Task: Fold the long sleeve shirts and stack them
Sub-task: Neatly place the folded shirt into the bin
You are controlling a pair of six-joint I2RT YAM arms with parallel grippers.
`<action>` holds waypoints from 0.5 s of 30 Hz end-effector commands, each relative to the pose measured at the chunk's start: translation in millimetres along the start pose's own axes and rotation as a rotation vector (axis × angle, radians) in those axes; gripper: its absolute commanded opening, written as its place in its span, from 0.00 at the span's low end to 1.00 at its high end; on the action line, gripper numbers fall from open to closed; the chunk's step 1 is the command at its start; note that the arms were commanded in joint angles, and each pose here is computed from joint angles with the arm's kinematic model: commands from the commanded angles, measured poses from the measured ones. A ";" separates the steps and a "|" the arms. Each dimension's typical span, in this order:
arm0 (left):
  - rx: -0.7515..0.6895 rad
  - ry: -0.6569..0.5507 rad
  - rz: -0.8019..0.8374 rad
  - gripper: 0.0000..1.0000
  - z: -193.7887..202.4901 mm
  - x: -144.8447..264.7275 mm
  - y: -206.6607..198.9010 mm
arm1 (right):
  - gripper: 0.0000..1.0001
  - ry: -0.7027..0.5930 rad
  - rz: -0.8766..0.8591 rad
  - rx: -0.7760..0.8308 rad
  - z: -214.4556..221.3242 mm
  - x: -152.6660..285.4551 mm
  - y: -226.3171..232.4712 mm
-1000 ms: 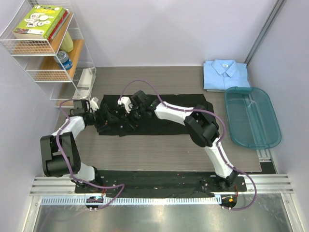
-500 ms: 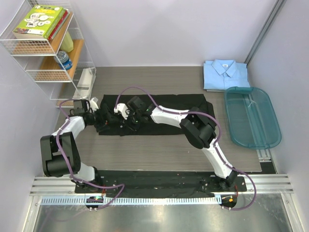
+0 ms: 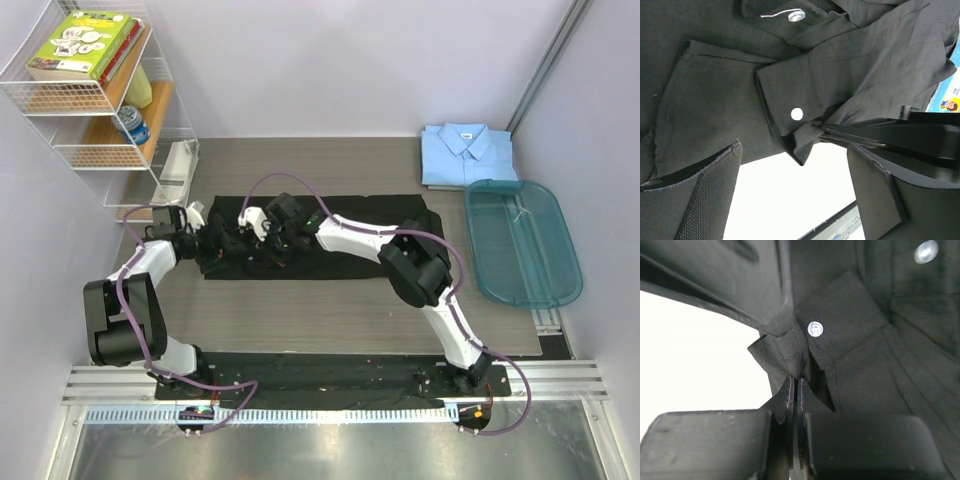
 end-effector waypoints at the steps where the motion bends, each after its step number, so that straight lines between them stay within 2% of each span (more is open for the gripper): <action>1: -0.019 -0.001 0.061 0.85 -0.4 1.6 -15.8 | 0.01 -0.182 0.038 0.019 -59.0 49.7 -14.8; 15: 0.096 0.058 0.064 0.84 3.6 -27.6 -19.8 | 0.01 -0.206 0.015 -0.007 -61.5 56.7 -16.1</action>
Point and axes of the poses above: each gripper's point midway between its finger pads, its own x axis back along the fingers, its own y axis along the line the jaws close on, z = x × y, the point moved 7 cm from there along x, back along the fingers, and after that the axes turned 10 degrees about x, right-handed, at the moved point
